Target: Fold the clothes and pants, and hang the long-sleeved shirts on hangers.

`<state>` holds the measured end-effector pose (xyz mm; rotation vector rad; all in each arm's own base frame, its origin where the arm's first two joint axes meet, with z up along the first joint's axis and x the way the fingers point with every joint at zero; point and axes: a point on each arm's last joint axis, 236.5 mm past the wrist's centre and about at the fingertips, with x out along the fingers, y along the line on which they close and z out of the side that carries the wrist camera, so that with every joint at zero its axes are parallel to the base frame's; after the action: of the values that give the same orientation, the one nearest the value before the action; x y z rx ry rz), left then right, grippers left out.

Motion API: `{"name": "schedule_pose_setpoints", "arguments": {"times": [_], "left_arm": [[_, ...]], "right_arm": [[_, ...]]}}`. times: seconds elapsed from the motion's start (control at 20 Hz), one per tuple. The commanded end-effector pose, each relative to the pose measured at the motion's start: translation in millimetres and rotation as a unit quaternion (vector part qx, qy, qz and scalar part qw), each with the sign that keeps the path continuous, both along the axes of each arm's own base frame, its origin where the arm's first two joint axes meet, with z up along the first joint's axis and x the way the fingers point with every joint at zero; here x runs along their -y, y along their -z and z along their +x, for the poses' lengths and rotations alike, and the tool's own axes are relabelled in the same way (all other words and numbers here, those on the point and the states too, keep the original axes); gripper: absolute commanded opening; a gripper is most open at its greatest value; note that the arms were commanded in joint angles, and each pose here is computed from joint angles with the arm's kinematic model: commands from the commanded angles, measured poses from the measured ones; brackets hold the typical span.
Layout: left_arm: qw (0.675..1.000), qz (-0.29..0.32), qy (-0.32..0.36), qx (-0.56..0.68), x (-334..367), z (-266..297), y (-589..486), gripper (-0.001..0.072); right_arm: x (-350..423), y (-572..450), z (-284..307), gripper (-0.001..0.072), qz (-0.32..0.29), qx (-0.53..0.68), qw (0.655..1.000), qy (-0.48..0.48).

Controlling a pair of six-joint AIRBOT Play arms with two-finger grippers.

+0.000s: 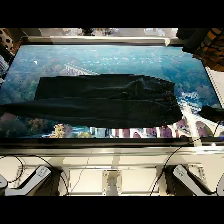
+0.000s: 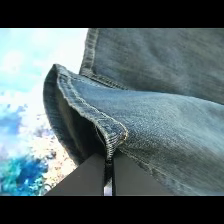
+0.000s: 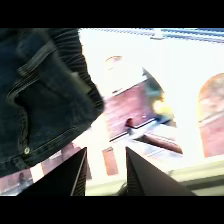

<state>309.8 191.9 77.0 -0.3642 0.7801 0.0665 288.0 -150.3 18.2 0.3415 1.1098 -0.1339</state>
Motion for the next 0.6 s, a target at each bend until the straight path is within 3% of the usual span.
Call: {"name": "schedule_pose_setpoints", "arguments": {"times": [0.0,0.1,0.2,0.25,0.55], "left_arm": [[1.000,-0.012,0.009,-0.011,4,-5,16,0.0024],[0.999,-0.015,0.010,-0.036,1,-10,31,0.0025],[0.998,-0.011,0.013,-0.053,-2,-15,40,0.0025],[0.998,-0.009,0.013,-0.058,-3,-17,42,0.0025],[0.998,-0.009,0.014,-0.060,-3,-17,43,0.0025]], "right_arm": [[-38,35,3,0.0269,0.063,-0.031,0.996,-0.054],[-50,61,2,0.0271,0.087,-0.063,0.992,-0.067],[-51,79,-1,0.0361,0.106,-0.087,0.989,-0.061],[-49,86,-2,0.0372,0.109,-0.095,0.988,-0.058],[-41,107,17,0.0373,0.117,-0.081,0.989,-0.027]]}}
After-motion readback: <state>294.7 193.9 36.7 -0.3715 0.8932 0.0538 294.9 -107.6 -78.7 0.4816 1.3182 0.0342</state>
